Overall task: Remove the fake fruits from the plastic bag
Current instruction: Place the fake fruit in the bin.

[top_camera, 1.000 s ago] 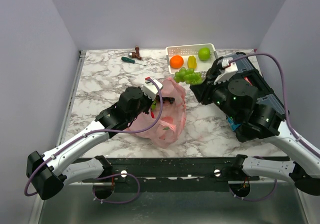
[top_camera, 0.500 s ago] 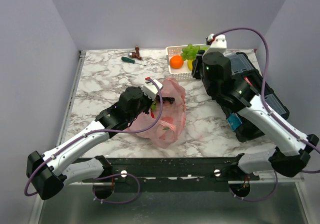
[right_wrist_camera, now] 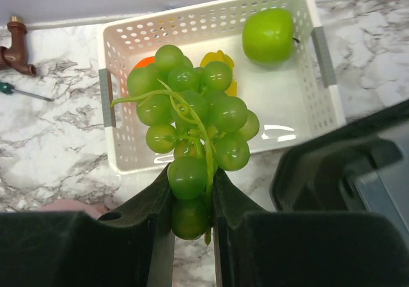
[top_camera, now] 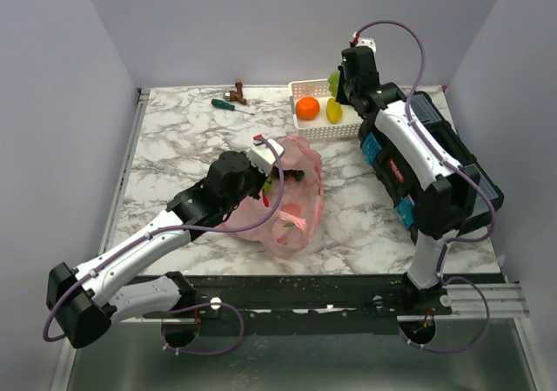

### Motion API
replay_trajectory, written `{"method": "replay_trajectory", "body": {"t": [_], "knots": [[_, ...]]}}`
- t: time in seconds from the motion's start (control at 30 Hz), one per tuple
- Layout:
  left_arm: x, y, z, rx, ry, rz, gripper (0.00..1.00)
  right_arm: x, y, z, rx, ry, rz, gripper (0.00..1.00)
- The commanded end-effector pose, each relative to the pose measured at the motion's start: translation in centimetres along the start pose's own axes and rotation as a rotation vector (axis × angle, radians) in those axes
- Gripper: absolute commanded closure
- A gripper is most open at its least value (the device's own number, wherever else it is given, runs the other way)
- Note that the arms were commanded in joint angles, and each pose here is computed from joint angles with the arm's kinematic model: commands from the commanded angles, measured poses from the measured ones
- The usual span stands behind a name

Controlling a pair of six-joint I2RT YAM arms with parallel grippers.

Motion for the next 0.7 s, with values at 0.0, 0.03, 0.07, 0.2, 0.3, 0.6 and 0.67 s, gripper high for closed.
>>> {"method": "replay_trajectory", "body": {"t": [0.0, 0.03, 0.07, 0.2, 0.3, 0.6, 0.67], "knots": [[-0.2, 0.8, 0.0, -0.03, -0.028, -0.01, 1.0, -0.4, -0.4, 4.0, 0.176, 0.106, -0.034, 0.99], [-0.2, 0.7, 0.0, -0.03, -0.029, -0.01, 1.0, -0.6, -0.5, 4.8, 0.199, 0.116, -0.04, 0.99], [-0.2, 0.8, 0.0, -0.031, -0.032, -0.01, 1.0, -0.7, -0.6, 5.5, 0.216, 0.128, -0.046, 0.99], [-0.3, 0.8, 0.1, -0.032, -0.042, -0.015, 1.0, -1.2, -0.9, 7.7, 0.294, 0.202, -0.074, 0.99], [-0.4, 0.9, 0.1, -0.034, -0.049, -0.019, 1.0, -1.1, -1.8, 8.5, 0.371, 0.285, -0.152, 0.99], [-0.6, 0.8, 0.3, -0.029, -0.062, -0.021, 1.0, -1.8, -4.3, 10.5, 0.454, 0.342, -0.329, 0.99], [-0.6, 0.8, 0.3, -0.026, -0.062, -0.022, 1.0, -1.9, -4.8, 11.0, 0.471, 0.349, -0.367, 0.99]]}}
Point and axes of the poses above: each gripper's point midway between its finger pads, its own z axis out along the fingers, its own x axis along the line the jaws close on, y = z × x, the point moved 10 cm from there along -z, back along the fingers, and after that the axes turned 8 degrees about z, right-handed, at the moved point
